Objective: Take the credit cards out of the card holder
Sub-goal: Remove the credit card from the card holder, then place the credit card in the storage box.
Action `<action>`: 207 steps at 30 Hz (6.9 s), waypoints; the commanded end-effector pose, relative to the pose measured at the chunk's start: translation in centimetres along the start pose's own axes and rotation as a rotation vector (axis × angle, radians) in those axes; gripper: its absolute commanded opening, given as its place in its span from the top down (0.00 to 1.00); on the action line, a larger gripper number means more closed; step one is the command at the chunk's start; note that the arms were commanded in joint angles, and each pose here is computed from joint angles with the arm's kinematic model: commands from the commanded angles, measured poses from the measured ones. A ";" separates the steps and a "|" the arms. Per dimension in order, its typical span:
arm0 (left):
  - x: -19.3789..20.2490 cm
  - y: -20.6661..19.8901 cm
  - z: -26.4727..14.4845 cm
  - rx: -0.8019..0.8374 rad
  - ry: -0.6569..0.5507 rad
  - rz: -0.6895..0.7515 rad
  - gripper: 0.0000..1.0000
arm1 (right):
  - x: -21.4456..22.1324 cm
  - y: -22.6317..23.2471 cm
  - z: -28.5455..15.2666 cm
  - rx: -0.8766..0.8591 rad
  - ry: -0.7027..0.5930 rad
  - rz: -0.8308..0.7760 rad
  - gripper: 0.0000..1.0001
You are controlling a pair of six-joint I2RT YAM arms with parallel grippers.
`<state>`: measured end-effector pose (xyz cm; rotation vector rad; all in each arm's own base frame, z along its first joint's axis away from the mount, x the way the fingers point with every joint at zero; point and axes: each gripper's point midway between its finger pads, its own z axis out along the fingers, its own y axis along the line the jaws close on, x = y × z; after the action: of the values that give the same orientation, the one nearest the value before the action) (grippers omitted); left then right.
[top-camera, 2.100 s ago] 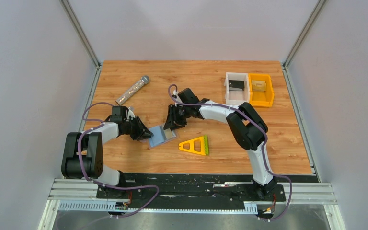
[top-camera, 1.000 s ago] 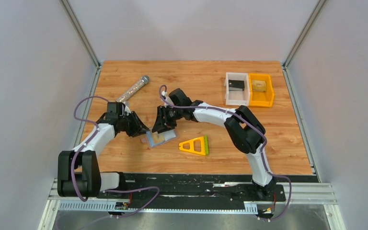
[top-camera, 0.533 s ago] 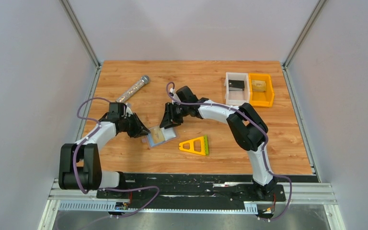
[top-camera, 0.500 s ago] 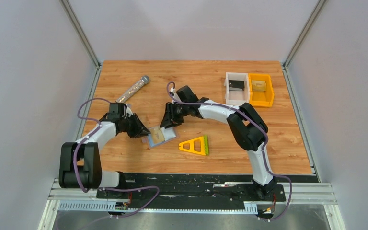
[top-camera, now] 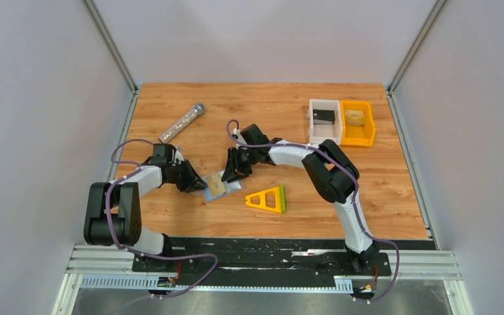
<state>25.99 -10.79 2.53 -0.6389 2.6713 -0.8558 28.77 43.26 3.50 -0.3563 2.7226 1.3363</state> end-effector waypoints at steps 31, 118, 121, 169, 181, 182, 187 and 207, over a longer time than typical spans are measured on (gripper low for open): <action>0.3 1.1 0.6 -0.030 0.003 0.011 0.75 | 0.5 1.1 -0.1 -0.100 0.025 -0.038 1.00; 3.0 -20.0 -7.3 0.744 0.027 0.230 1.00 | 1.8 7.1 -18.9 -0.241 -0.350 -0.122 0.51; 2.1 -21.0 -8.4 0.785 -0.041 0.167 1.00 | 1.9 7.5 -19.8 -0.265 -0.415 -0.086 0.47; 1.6 -20.3 -12.8 0.592 -0.261 0.368 0.00 | -4.6 2.9 -32.2 -0.156 -0.496 -0.228 1.00; 3.6 -18.5 -12.5 0.513 -0.137 0.559 0.00 | -10.8 -11.4 -42.7 0.198 -0.569 0.010 1.00; 3.7 -18.3 -12.2 0.504 -0.127 0.567 0.00 | -11.2 -12.6 -43.4 0.217 -0.567 0.036 1.00; 3.2 -17.3 -11.4 0.448 -0.134 0.585 0.00 | -12.2 -17.5 -45.8 0.323 -0.534 0.130 1.00; 0.5 -16.5 -10.3 0.336 -0.225 0.555 0.00 | -15.0 -25.2 -50.6 0.438 -0.601 0.203 1.00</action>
<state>25.82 -17.94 18.61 0.0691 2.3223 -0.9785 49.86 -8.62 16.83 0.3625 2.4831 0.7137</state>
